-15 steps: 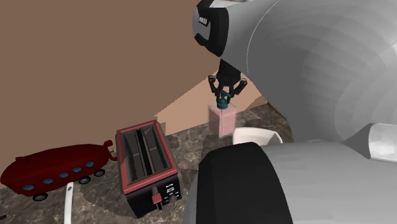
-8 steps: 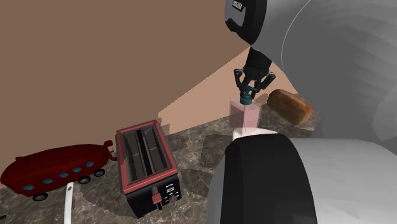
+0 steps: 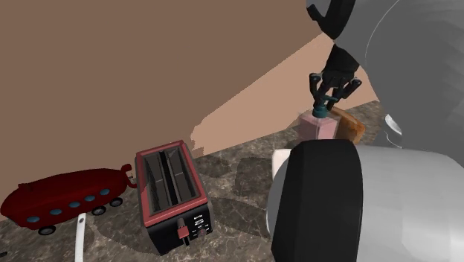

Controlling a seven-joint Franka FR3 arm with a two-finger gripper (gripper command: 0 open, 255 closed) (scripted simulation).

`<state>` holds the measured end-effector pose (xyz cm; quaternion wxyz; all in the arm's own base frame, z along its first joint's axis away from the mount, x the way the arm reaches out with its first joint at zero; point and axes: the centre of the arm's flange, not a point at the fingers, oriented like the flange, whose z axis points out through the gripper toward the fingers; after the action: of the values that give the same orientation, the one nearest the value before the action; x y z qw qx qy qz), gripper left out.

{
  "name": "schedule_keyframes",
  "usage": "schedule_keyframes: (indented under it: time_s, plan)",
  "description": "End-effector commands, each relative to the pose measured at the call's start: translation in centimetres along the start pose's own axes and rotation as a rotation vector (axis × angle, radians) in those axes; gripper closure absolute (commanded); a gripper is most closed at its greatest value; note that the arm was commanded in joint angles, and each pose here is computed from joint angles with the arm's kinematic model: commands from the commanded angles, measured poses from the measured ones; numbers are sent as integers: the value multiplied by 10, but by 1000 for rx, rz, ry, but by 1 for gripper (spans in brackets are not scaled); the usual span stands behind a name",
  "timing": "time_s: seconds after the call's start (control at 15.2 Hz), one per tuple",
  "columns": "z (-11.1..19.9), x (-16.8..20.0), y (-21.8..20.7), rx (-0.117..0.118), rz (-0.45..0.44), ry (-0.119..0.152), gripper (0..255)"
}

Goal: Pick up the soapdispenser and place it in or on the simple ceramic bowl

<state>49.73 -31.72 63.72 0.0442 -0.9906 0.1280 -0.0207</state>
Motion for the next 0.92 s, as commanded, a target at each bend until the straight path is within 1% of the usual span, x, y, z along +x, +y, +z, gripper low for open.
schedule_keyframes:
  time_s: [0.0,0.86]
  plan:
    - [5,1,6,0,-2,0,255]
    - [73,-1,12,0,-2,0,255]
